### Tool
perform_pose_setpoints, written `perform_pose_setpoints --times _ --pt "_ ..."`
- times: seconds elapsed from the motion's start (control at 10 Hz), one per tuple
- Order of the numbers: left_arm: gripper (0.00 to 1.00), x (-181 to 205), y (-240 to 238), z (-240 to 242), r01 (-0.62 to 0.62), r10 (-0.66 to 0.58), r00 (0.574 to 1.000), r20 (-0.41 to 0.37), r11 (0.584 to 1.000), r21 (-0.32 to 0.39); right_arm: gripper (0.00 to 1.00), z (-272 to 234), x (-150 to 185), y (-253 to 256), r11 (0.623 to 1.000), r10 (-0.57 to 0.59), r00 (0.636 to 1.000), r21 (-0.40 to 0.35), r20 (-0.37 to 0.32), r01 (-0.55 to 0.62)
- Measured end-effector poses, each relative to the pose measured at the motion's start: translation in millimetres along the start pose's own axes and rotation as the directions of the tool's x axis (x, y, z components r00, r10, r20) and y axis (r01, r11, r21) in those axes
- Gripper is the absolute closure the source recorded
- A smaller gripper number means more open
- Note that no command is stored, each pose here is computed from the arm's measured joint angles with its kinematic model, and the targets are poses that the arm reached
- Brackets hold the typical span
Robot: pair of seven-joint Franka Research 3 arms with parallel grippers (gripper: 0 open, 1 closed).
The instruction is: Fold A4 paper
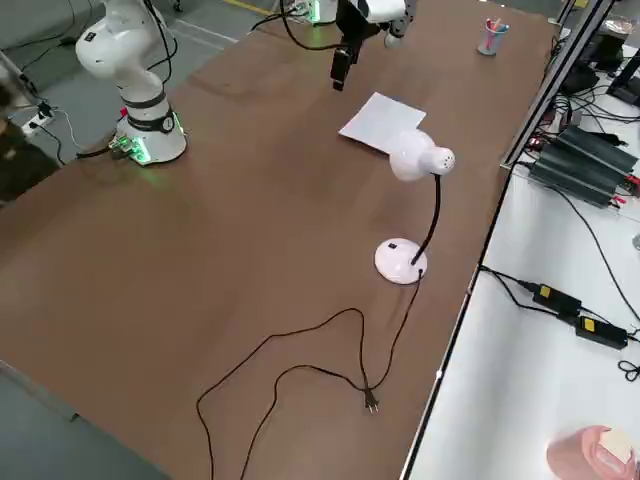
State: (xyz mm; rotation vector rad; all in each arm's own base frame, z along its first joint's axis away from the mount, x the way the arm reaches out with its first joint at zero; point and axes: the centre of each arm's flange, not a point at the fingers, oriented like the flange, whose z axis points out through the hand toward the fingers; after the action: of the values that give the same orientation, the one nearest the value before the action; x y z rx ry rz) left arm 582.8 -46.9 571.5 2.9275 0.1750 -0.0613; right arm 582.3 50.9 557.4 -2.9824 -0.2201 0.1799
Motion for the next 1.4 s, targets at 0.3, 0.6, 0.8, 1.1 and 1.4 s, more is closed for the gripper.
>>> perform_pose_setpoints --times 0.3,0.6,0.8,1.1,1.4 --pt "0.99 3 70 20 0.079 -0.083 0.995 -0.053 0.994 -0.080 0.07 51 3 -24 0.998 -0.015 0.999 0.065 -0.046 0.018" --pt "0.99 -1 161 67 0.165 -0.177 0.981 -0.074 0.976 -0.143 0.07 114 -4 -57 0.988 0.002 0.993 0.151 -0.120 0.017" --pt "0.99 -7 207 114 0.193 -0.203 0.975 -0.085 0.974 -0.118 0.23 150 -13 -76 0.987 -0.002 0.991 0.158 -0.135 0.024" --pt "0.99 -16 257 198 0.159 -0.163 0.980 -0.111 0.986 -0.043 0.44 200 -29 -99 0.986 0.020 0.987 0.166 -0.160 0.006" --pt "0.99 -21 275 282 0.097 -0.094 0.992 -0.081 0.994 0.040 0.63 236 -39 -97 0.970 0.119 0.982 0.228 -0.146 -0.083"
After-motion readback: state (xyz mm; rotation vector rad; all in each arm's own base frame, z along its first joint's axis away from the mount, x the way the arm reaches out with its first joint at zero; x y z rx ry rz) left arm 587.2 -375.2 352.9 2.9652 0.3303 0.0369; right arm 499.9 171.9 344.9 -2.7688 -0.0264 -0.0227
